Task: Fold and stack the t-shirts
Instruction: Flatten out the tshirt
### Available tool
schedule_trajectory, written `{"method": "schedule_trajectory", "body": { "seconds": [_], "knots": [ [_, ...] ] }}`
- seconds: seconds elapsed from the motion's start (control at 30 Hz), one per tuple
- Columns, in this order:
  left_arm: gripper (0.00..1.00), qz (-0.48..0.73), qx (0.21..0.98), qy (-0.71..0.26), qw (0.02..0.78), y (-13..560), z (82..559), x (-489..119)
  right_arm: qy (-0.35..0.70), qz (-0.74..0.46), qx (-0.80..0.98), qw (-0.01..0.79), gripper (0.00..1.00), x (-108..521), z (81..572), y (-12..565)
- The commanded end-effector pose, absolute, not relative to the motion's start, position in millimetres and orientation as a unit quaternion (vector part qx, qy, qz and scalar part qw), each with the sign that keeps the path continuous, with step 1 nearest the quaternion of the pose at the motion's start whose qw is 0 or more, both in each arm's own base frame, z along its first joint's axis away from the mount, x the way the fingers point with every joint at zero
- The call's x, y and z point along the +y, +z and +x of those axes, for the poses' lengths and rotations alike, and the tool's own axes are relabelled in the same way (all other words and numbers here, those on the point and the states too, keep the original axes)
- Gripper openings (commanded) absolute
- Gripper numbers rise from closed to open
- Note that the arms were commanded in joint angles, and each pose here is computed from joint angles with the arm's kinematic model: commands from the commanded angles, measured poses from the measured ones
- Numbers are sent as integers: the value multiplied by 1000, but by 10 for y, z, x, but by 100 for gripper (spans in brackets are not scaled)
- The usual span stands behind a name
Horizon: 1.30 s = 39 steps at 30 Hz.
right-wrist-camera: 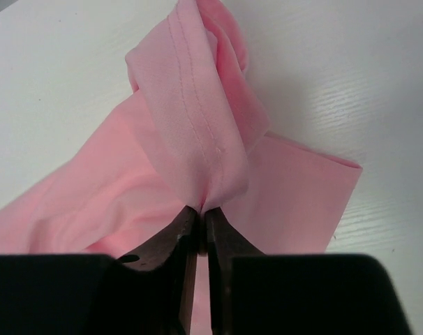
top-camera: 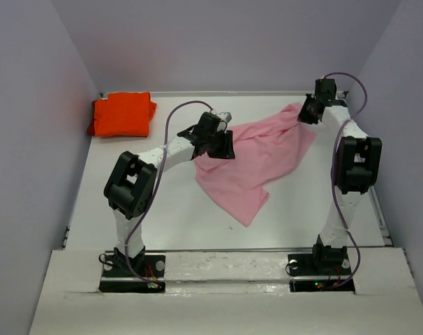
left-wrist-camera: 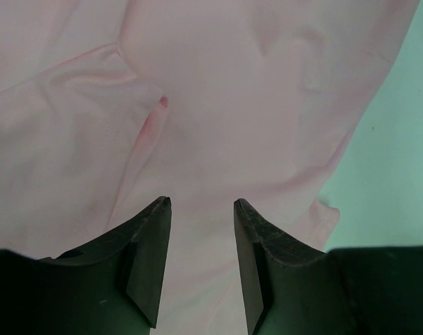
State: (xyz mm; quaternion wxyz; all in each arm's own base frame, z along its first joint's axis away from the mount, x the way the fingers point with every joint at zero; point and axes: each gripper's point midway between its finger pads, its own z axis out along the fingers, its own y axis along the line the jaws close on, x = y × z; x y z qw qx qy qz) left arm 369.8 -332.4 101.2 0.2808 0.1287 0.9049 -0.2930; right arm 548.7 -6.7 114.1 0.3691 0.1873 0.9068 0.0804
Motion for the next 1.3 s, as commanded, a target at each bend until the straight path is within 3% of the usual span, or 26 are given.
{"method": "schedule_trajectory", "body": {
  "seconds": [0.0,0.1,0.13,0.23,0.6,1.27],
  "knots": [
    [51,133,897,-287,310,1204,3874,-3296,101,186,905,370,22,-37,5554,1102],
    [51,137,893,-292,315,1259,3880,-3310,99,184,906,368,37,-42,5567,1060],
    [51,140,891,-296,315,1286,3878,-3332,98,183,906,368,46,-47,5580,1050],
    [51,144,889,-301,315,1320,3869,-3343,97,183,906,368,53,-52,5604,1038],
    [51,150,883,-311,318,1397,3848,-3371,72,185,913,357,52,-137,5616,838],
    [51,155,879,-322,315,1442,3819,-3404,-45,205,901,379,53,-611,5566,974]
  ]
}}
